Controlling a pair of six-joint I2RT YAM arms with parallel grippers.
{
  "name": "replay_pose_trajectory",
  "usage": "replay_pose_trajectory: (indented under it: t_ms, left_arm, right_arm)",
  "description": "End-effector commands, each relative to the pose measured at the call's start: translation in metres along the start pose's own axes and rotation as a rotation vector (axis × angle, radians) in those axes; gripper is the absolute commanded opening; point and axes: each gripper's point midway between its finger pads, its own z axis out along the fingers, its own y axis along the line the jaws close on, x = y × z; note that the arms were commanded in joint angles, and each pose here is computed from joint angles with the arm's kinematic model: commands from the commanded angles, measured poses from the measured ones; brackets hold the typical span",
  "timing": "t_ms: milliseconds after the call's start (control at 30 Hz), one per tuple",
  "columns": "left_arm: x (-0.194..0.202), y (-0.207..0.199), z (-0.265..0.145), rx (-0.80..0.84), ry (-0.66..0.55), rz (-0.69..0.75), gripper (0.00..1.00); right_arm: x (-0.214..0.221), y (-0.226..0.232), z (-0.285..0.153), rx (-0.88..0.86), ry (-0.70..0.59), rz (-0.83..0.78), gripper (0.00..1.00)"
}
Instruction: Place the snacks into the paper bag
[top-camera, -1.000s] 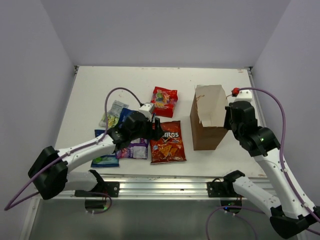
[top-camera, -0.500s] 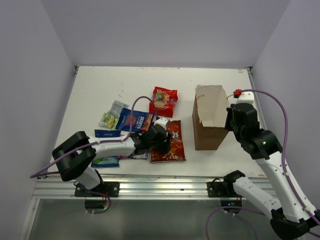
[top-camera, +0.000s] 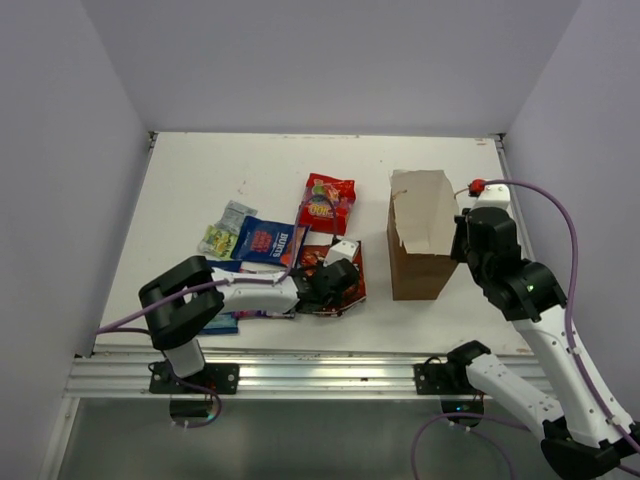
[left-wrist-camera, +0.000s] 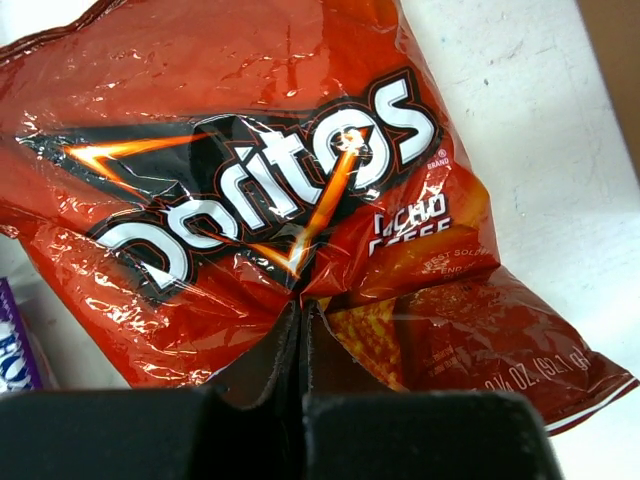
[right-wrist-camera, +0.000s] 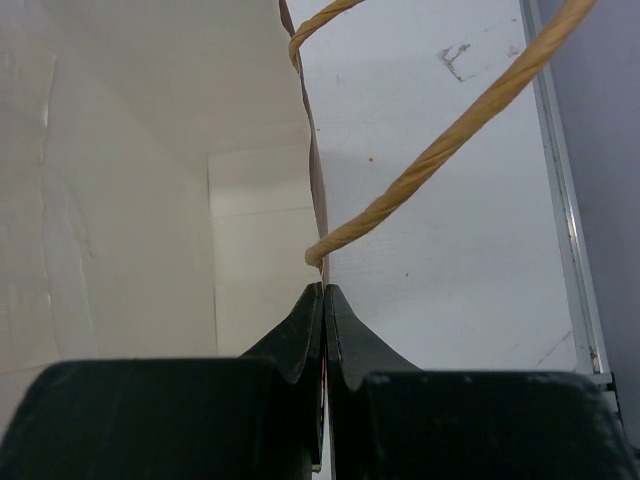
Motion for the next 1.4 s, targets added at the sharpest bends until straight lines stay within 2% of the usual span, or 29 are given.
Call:
replay_pose_trajectory:
  t_ms: [0,67,167,433,567,600,700,733,800,1000,1267,1367]
  left_arm:
    - [-0.001,0.01,-0.013,-0.08,0.006,0.043,0.0]
    - [-0.023,0.006,-0.025,-0.086,-0.026,0.041,0.0]
    - [-0.078,0.001,-0.057,-0.093,-0.14,0.029,0.0]
    - [-0.26,-0.007,-0.187,-0.062,-0.591,-0.071,0.0]
    - [-0.322,-0.014,-0.23,-0.061,-0.751,-0.054,0.0]
    - [-0.344,-0.022,-0.25,-0.003,-0.817,-0.081,0.0]
    - [-0.367,-0.049,-0.265,0.121,-0.879,-0.053,0.0]
    - [-0.381,-0.055,-0.283,0.168,-0.918,-0.073,0.0]
    - [-0.387,-0.084,-0.284,0.292,-0.916,-0.047,0.0]
    - [-0.394,-0.139,-0.332,0.689,-1.003,-0.048,0.0]
    - [-0.37,-0.148,-0.348,0.901,-0.929,-0.189,0.0]
    - [-0.355,-0.145,-0.328,0.891,-0.874,-0.224,0.0]
  right_arm:
    - [-0.01,0.003,0.0,-0.01,-0.04,0.009,0.0]
    - [-0.01,0.003,0.001,-0.012,-0.039,0.009,0.0]
    - [-0.01,0.003,0.0,-0.013,-0.042,0.011,0.0]
    - [-0.009,0.004,0.001,-0.02,-0.039,0.01,0.0]
    - [-0.009,0.006,0.001,-0.027,-0.038,0.01,0.0]
    - [-0.008,0.006,0.001,-0.028,-0.037,0.009,0.0]
    - [-0.008,0.007,0.001,-0.033,-0.036,0.007,0.0]
    - [-0.008,0.006,0.001,-0.03,-0.035,0.007,0.0]
    - [-0.008,0.007,0.002,-0.033,-0.034,0.006,0.0]
    - [-0.007,0.006,0.002,-0.028,-0.033,0.006,0.0]
    - [-0.008,0.004,0.001,-0.018,-0.039,0.008,0.0]
    - [-0.007,0.003,0.001,-0.017,-0.04,0.01,0.0]
